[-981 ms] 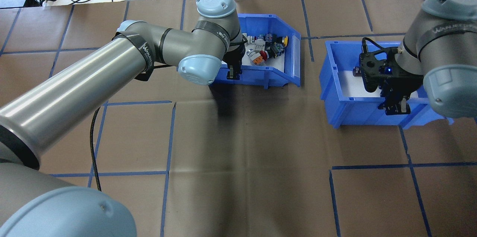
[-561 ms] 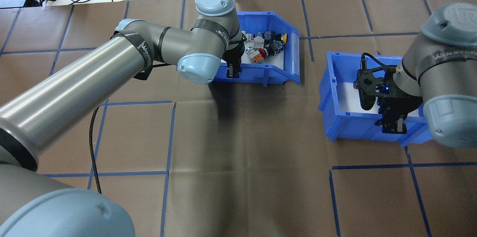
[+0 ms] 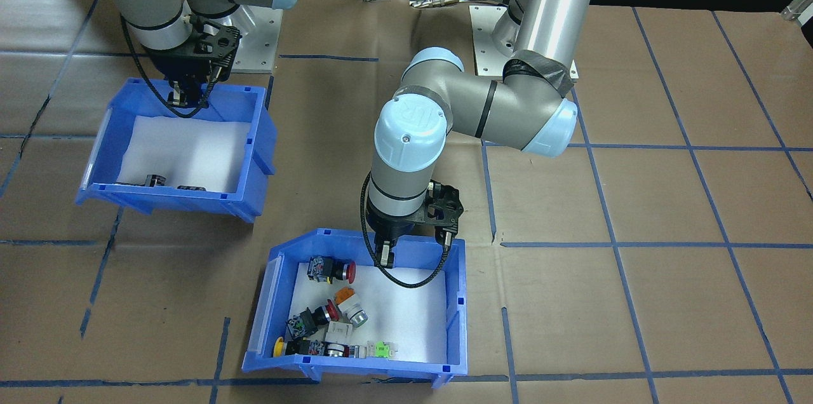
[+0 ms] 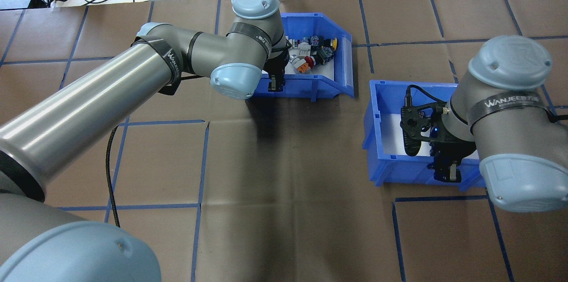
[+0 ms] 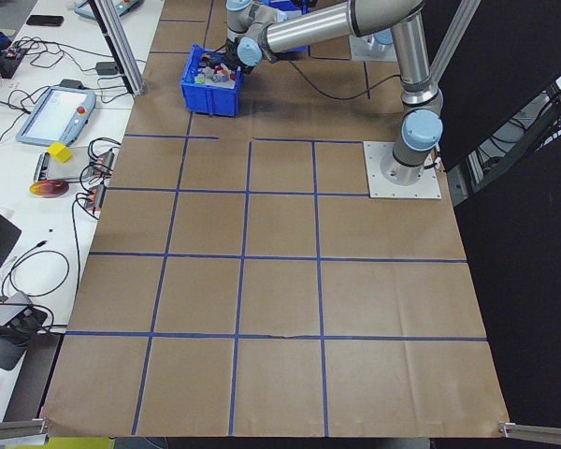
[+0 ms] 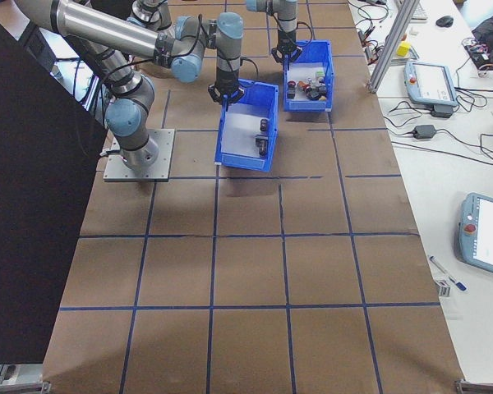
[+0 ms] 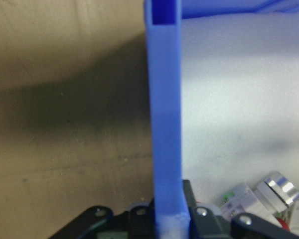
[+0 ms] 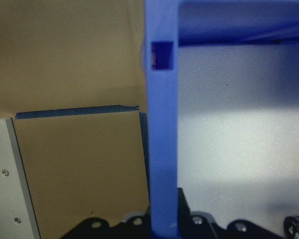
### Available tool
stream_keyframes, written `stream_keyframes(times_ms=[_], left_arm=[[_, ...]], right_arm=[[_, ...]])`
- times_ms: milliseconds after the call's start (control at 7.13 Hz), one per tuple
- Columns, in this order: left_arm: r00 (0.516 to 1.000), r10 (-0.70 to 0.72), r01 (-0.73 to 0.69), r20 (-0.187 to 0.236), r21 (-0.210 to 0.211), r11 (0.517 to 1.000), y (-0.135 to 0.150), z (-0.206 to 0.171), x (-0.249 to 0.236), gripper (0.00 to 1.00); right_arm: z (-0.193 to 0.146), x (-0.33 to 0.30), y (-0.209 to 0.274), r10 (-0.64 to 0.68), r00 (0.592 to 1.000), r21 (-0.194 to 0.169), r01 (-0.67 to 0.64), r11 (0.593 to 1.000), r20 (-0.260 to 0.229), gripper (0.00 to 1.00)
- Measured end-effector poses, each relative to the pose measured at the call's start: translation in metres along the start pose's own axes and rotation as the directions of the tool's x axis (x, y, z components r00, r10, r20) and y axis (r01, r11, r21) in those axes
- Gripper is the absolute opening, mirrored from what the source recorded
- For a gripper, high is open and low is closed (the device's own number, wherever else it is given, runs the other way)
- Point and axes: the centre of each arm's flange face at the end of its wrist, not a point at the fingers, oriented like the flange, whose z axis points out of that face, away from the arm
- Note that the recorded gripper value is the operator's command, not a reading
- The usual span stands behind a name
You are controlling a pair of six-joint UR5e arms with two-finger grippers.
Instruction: Place button box in front
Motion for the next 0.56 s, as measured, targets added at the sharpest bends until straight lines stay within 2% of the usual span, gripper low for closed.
stream_keyframes(times_ms=[280,421,561], left_arm=[[0.999,0.001,0.000,-0.032,0.038,0.999,-0.006,-0.012,0.007,0.99],[0.999,0.004,-0.002,-0.051,0.040,0.999,-0.006,-0.031,0.015,0.99],[0.998,0.031,-0.029,-0.049,0.045,0.999,-0.007,-0.057,0.022,0.99]], right_arm=[[0.000,-0.010,-0.022,0.006,1.000,-0.006,-0.006,1.000,-0.004,0.08],[0.000,-0.014,-0.032,0.011,1.000,-0.007,-0.011,1.000,-0.006,0.08],[0.000,-0.021,-0.047,0.015,1.000,-0.010,-0.015,1.000,-0.013,0.09]])
